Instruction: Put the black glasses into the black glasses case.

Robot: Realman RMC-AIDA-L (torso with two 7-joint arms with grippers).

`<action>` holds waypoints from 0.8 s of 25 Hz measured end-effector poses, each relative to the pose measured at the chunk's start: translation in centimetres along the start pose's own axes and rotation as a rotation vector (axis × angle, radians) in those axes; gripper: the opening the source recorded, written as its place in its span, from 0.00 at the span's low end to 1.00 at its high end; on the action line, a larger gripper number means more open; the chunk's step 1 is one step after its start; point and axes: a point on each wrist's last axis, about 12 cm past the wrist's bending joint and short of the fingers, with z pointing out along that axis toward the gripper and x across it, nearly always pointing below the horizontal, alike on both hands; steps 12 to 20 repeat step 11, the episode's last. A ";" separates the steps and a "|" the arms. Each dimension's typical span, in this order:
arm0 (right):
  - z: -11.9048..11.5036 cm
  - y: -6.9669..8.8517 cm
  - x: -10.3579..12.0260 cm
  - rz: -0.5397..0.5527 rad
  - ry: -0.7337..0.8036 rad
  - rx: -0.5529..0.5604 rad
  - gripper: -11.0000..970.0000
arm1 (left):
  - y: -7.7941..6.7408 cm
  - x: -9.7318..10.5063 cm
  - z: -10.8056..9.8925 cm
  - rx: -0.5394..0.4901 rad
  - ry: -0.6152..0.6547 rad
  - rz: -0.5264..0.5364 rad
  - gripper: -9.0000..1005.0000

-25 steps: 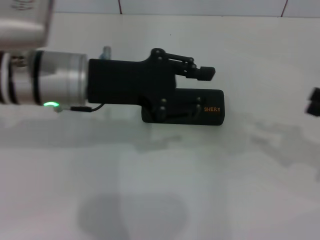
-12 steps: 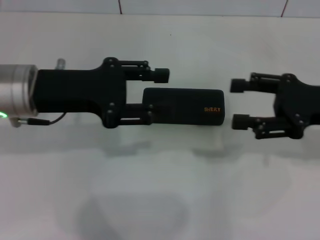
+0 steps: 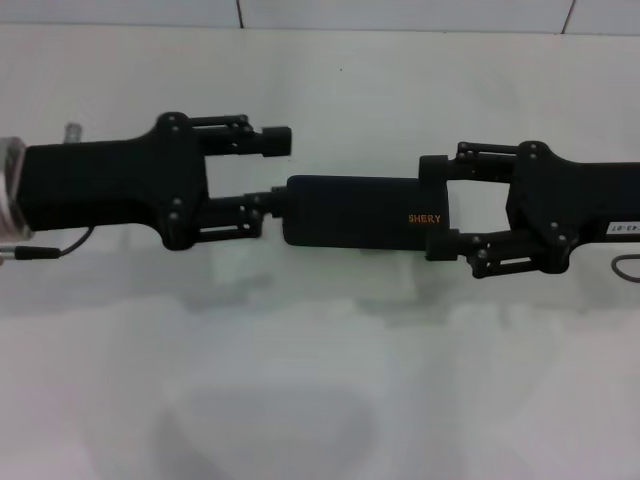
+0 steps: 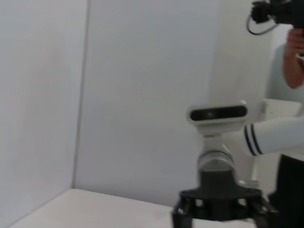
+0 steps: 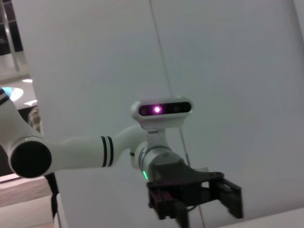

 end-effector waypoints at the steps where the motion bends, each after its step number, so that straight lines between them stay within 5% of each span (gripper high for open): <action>1: 0.2 0.0 -0.1 -0.001 -0.005 -0.006 0.83 | -0.1 0.1 -0.2 -0.013 -0.010 -0.003 0.63; 20: 0.7 -0.2 -0.3 -0.007 -0.032 0.005 0.83 | -0.4 0.6 -0.6 -0.034 -0.020 -0.013 0.63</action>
